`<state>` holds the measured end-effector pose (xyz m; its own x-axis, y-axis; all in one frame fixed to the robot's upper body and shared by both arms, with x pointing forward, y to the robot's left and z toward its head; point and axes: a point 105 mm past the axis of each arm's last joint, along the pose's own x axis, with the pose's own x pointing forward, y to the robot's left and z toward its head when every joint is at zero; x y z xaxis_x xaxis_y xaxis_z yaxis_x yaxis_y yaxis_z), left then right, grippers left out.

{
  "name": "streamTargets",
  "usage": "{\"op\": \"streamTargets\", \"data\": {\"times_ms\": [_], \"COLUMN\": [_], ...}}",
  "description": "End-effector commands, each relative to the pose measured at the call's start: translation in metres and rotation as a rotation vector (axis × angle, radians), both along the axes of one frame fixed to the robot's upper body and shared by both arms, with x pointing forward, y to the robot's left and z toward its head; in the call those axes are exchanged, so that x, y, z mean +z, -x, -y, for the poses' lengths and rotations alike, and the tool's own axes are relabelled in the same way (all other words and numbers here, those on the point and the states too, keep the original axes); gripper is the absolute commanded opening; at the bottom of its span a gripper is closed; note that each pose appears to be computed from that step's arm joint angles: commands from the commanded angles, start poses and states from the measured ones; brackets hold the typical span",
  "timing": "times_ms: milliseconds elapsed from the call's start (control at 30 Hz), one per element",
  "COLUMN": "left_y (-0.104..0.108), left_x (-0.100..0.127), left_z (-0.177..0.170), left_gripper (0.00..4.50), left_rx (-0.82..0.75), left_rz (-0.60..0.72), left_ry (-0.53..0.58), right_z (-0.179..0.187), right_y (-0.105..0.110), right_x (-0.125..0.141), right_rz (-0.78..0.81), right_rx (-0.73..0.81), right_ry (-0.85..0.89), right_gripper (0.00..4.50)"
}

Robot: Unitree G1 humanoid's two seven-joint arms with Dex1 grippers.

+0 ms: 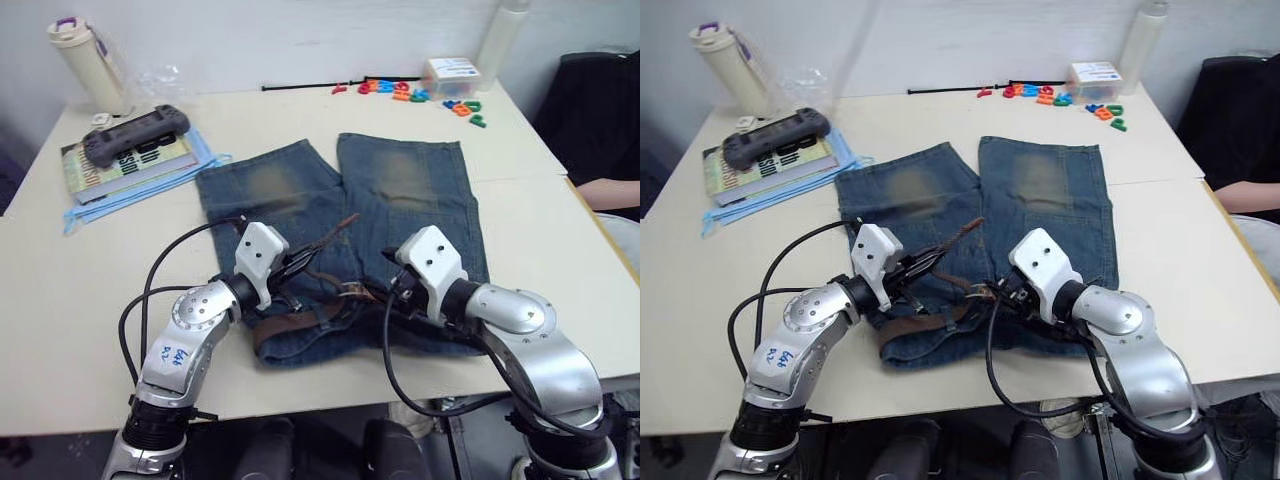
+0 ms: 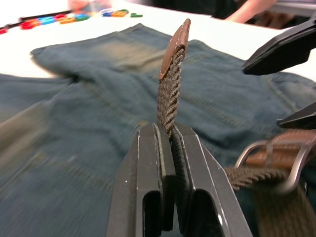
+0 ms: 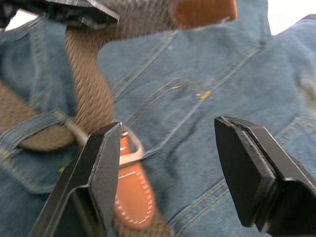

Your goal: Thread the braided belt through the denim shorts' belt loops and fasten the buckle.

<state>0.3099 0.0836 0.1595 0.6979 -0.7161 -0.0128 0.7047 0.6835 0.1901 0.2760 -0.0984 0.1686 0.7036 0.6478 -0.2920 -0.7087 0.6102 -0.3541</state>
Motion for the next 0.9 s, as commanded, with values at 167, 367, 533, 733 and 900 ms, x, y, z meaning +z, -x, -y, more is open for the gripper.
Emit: {"op": "streamTargets", "data": {"times_ms": [167,367,533,733,900], "left_y": [0.007,0.008,0.008,0.014,0.016], "left_x": [0.015,0.015,0.019,0.042,0.042], "left_z": [0.002,0.002,-0.005,-0.009,-0.009], "left_gripper": [0.0,0.0,0.0,0.0,0.0], "left_rx": [-0.026,-0.03,-0.006,-0.007,-0.013], "left_rz": [0.058,0.057,0.06,0.1,0.102], "left_ry": [0.008,0.006,0.029,0.185,0.174], "right_z": [-0.002,0.002,0.005,0.007,0.009], "right_y": [0.03,0.03,0.027,0.03,0.028], "right_x": [0.005,0.001,0.005,0.003,0.007], "right_rz": [-0.011,-0.012,0.013,0.014,0.01], "right_rx": [0.172,0.18,0.182,0.203,0.183], "right_ry": [0.045,0.08,0.087,0.11,0.068], "right_gripper": [3.2,3.2,3.2,3.2,3.2]}}
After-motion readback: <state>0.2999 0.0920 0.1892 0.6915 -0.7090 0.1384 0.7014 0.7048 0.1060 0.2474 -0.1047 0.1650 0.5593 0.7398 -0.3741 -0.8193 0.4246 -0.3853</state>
